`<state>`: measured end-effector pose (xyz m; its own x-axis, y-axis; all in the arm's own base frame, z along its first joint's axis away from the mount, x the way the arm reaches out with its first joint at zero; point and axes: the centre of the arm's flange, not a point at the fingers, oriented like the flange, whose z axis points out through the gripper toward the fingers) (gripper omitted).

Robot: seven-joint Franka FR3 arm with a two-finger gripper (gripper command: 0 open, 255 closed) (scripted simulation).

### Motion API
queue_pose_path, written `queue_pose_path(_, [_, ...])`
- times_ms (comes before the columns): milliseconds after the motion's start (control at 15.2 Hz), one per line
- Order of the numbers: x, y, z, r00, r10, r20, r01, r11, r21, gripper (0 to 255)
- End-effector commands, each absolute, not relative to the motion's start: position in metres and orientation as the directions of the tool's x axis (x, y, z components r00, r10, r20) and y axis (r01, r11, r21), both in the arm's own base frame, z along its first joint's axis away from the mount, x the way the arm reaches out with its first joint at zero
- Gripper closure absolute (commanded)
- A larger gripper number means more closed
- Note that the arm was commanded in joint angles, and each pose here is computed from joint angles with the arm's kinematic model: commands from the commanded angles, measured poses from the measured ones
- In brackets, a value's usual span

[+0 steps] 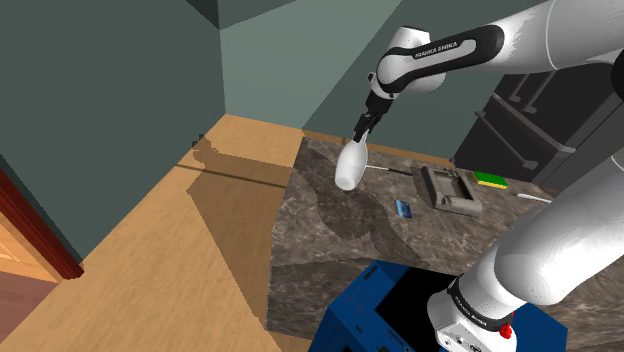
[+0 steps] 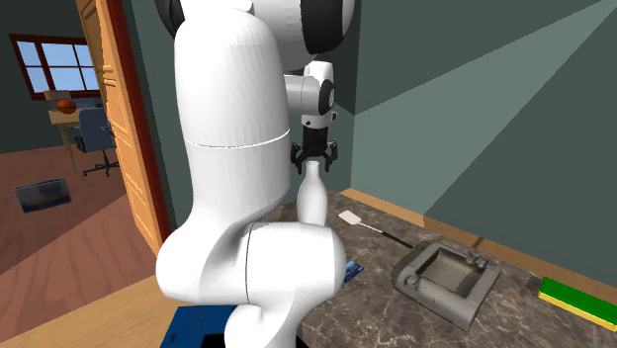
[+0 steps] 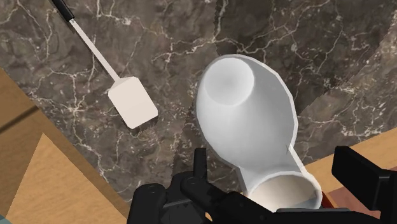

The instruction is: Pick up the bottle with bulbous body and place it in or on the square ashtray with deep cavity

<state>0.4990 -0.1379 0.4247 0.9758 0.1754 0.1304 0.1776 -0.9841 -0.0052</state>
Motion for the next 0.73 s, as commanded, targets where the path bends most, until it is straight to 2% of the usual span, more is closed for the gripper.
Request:
queue_pose_path(0, [0.499,-0.138,0.4246,0.976,0.175,0.13,0.178,-0.984,-0.005,0])
queue_pose_path(66, [0.499,-0.1379,0.4247,0.976,0.175,0.13,0.178,-0.984,-0.005,0])
queue_pose_path(132, [0.499,-0.1379,0.4247,0.976,0.175,0.13,0.178,-0.984,-0.005,255])
queue_pose_path(660, [0.499,-0.1379,0.4248,0.976,0.175,0.13,0.178,-0.984,-0.005,255])
